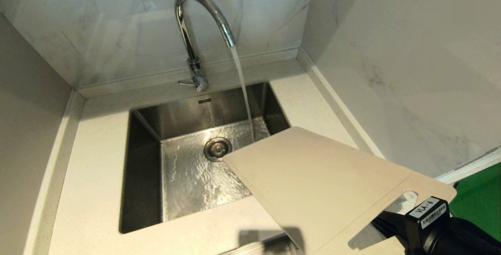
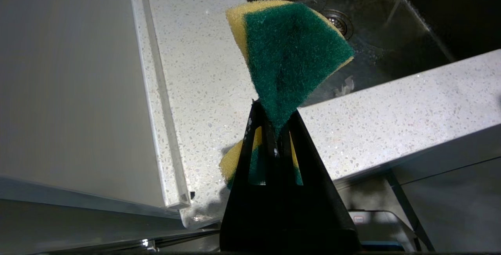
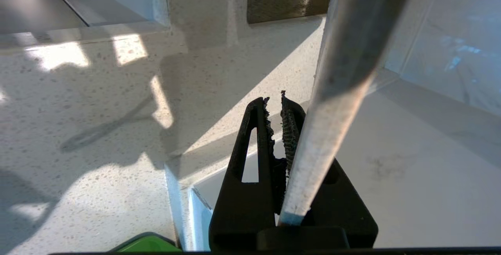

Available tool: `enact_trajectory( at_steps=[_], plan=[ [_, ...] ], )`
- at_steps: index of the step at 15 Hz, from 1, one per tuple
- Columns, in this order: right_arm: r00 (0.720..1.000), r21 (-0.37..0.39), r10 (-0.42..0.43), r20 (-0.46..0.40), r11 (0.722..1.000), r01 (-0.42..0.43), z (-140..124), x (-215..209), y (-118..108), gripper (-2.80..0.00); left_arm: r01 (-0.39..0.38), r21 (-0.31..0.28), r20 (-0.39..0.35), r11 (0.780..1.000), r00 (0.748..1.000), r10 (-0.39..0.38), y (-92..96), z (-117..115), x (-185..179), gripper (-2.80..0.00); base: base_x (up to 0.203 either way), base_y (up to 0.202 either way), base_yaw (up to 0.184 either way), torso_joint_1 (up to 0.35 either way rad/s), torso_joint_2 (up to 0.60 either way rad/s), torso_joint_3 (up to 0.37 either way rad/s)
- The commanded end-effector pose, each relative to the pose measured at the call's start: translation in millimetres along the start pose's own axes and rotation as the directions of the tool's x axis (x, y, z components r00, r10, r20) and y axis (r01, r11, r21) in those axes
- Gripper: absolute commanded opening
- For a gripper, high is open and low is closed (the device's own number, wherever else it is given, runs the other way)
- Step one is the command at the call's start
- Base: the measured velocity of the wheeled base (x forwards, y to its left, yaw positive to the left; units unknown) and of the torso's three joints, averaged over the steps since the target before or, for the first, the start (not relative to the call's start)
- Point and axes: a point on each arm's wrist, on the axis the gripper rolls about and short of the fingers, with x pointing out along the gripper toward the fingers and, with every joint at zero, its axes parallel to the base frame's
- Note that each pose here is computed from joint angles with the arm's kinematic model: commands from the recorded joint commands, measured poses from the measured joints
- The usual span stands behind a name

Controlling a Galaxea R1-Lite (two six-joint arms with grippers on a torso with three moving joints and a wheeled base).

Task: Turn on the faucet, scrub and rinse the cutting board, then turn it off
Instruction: Pick up the cutting board

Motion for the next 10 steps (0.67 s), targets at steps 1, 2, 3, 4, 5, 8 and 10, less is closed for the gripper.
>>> enact_trajectory(
  at_steps=[1, 2, 3, 4, 5, 8, 10],
  plan=[
    [1.000, -0.014, 0.016, -0.003, 1.000, -0.016, -0.1, 0.1, 1.9, -2.80, 0.000, 0.000, -0.002, 1.000, 1.000, 0.000, 0.0, -0.9, 0.2, -2.80, 0.000, 0.000, 0.000, 0.000, 0.00, 0.000],
    [0.999, -0.020, 0.036, -0.004, 0.999, -0.036, -0.2, -0.2, 3.2, -2.80, 0.000, 0.000, -0.004, 1.000, 1.000, 0.000, 0.0, -0.8, 0.3, -2.80, 0.000, 0.000, 0.000, 0.000, 0.00, 0.000],
    [0.999, -0.022, 0.041, -0.006, 0.999, -0.042, -0.3, -0.5, 3.1, -2.80, 0.000, 0.000, -0.004, 1.000, 1.000, 0.000, 0.0, -0.8, 0.3, -2.80, 0.000, 0.000, 0.000, 0.000, 0.00, 0.000],
    [0.999, -0.022, 0.041, -0.007, 0.999, -0.041, -0.5, -0.9, 3.1, -2.80, 0.000, 0.000, -0.003, 1.000, 1.000, 0.000, 0.0, -0.7, 0.3, -2.80, 0.000, 0.000, 0.000, 0.000, 0.00, 0.000],
    [0.999, -0.022, 0.041, -0.007, 0.999, -0.041, -0.6, -1.1, 3.2, -2.80, 0.000, 0.000, -0.004, 1.000, 1.000, 0.000, 0.0, -0.8, 0.3, -2.80, 0.000, 0.000, 0.000, 0.000, 0.00, 0.000],
    [0.999, -0.022, 0.037, -0.009, 0.999, -0.037, -0.8, -1.9, 2.4, -2.80, 0.000, 0.000, 0.024, 1.000, 1.000, 0.000, -0.1, 7.0, -1.9, -2.80, 0.000, 0.000, 0.000, 0.000, 0.00, 0.000],
    [0.999, -0.023, 0.041, -0.007, 0.999, -0.041, -1.3, -3.5, 3.7, -2.80, 0.000, 0.000, -0.004, 1.000, 1.000, 0.000, 0.0, -0.8, 0.3, -2.80, 0.000, 0.000, 0.000, 0.000, 0.00, 0.000]
  ],
)
